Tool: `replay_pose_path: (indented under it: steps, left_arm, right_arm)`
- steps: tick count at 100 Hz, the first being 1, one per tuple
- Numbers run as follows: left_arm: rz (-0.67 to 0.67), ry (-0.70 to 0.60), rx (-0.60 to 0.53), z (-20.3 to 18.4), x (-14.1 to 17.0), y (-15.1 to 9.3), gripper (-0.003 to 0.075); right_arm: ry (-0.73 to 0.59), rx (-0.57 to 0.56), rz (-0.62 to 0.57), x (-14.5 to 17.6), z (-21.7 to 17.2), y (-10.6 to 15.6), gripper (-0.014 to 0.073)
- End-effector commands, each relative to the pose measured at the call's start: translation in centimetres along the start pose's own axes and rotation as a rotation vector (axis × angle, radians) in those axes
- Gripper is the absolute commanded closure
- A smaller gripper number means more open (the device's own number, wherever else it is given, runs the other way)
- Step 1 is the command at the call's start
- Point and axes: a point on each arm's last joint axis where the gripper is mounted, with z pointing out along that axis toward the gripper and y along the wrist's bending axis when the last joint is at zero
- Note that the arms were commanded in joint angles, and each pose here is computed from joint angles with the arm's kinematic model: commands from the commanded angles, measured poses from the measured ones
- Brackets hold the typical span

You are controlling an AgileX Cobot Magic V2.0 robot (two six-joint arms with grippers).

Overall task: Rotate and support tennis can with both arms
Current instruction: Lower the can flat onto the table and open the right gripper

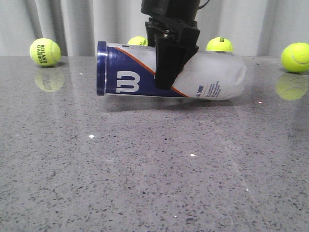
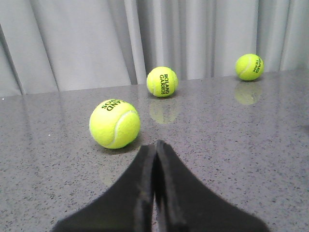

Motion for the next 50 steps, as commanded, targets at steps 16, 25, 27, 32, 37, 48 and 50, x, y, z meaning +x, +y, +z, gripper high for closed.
replay_pose_path:
  steps: [16,25,27,32,37,48,50]
  left_arm:
    - [-0.01,-0.062,-0.016,-0.12,0.64,0.03,0.074]
    - [-0.01,-0.062,-0.016,-0.12,0.64,0.03,0.074]
    - [-0.01,-0.062,-0.016,-0.12,0.64,0.03,0.074]
    - [-0.01,-0.062,-0.016,-0.12,0.64,0.03,0.074]
    - [-0.01,-0.062,-0.016,-0.12,0.64,0.03,0.074]
    - [-0.01,-0.062,-0.016,-0.12,0.64,0.03,0.074]
    - [-0.01,-0.062,-0.016,-0.12,0.64,0.03,0.074]
  right_arm:
    - [-0.04,0.067,0.023,-0.58,-2.46,-0.09,-0.0017]
    - [-0.04,0.068,0.023,-0.58,-2.46,-0.1,-0.0065]
    - [-0.04,0.068,0.023,-0.58,-2.46,-0.1,-0.0059]
    - [-0.039,0.069,0.022,-0.57,-2.46,-0.1,-0.0052]
    - [-0.038,0.07,0.022,-0.56,-2.46,-0.11,-0.0052]
    - [-0.035,0.071,0.021,-0.53,-2.46,-0.12,-0.0052]
    - [-0.035,0.071,0.021,-0.53,-2.46,-0.12,-0.0052]
